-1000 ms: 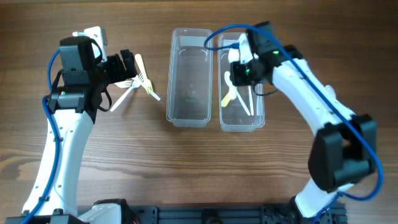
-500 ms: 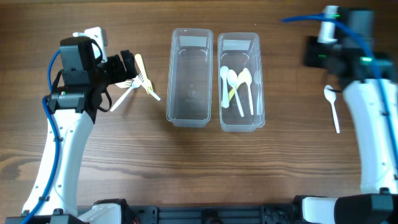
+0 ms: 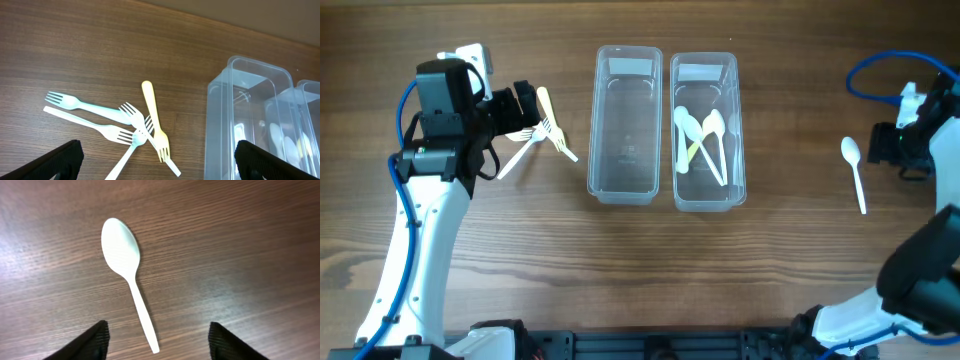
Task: Pack container
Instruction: 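Reach the right gripper to the last white spoon and grasp it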
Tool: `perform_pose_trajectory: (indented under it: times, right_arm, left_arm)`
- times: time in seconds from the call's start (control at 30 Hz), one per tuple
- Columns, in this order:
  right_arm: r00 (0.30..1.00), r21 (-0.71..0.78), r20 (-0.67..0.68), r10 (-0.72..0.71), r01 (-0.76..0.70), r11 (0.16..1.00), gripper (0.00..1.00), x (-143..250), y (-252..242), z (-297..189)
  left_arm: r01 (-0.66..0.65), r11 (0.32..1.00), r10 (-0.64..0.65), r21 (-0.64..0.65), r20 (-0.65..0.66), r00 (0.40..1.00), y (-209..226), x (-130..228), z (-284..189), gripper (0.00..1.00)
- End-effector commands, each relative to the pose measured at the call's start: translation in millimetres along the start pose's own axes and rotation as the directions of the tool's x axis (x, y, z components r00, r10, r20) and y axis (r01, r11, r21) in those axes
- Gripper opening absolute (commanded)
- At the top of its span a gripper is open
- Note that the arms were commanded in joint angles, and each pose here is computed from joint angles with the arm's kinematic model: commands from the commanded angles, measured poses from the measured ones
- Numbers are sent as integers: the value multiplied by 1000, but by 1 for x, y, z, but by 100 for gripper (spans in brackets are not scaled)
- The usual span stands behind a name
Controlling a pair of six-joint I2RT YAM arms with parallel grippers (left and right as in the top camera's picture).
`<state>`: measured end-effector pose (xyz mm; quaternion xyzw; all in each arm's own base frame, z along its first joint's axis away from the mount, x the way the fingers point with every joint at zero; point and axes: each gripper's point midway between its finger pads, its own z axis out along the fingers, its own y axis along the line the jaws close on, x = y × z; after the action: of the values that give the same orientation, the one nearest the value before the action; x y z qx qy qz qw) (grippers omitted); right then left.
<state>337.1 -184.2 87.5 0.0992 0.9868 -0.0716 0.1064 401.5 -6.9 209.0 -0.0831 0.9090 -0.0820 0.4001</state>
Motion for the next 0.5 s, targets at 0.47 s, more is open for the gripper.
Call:
perform_pose_trajectory:
  times: [0.47]
  right_arm:
    - [987,-170,-143,-68,43,984,48,22,25,82]
  left_arm:
    - [10,1000,-10,7,-10,1000,-1,-1,-2,100]
